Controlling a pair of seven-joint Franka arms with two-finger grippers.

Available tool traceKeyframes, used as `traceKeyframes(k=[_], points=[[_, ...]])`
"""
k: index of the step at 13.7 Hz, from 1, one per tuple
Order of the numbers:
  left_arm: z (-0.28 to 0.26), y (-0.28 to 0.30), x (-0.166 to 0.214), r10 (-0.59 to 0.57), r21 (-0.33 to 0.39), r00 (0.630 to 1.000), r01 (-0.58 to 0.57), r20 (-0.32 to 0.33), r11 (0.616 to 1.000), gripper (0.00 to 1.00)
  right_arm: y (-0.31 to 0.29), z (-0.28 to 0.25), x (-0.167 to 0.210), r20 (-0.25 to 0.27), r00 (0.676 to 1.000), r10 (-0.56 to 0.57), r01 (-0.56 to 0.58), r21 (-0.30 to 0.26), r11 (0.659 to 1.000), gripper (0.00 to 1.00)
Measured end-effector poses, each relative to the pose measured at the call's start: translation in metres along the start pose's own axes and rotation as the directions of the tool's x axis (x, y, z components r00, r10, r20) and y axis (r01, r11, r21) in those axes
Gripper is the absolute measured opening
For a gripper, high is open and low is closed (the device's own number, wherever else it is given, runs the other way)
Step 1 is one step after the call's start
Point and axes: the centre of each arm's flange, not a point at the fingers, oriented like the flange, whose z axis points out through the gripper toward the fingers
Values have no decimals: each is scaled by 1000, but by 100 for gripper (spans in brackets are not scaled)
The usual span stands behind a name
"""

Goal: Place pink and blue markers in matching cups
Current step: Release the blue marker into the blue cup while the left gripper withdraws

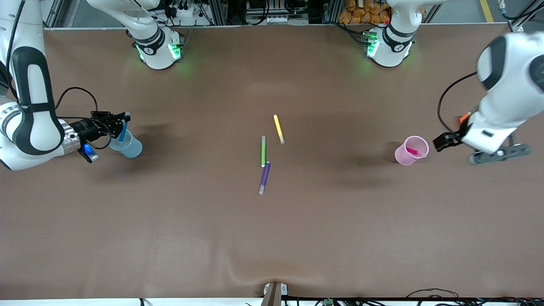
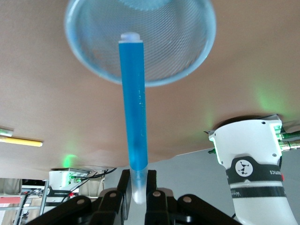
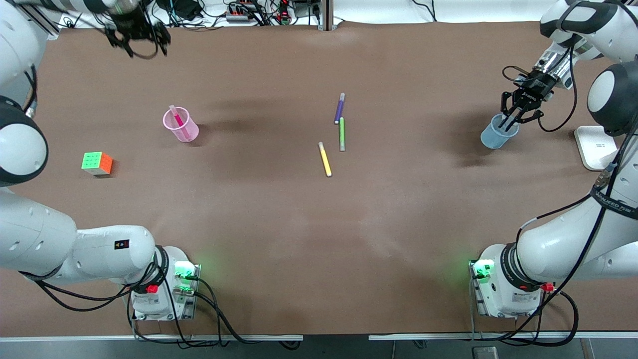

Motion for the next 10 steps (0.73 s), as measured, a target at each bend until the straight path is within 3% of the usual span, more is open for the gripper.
traceKeyframes(k=[4,9,10], points=[[-75,-4,-4,38,-25,999,-38,14,999,100,17,-4,8,0,1000,20,-20,53,998,16],[-113,16,-14,82,-34,996,-83,-32,996,100,18,0,21,-21,1000,23,-22,63,998,16],[-116,20,-15,89,-35,995,-91,-35,995,100,18,1,23,-19,1000,24,-23,64,998,22]])
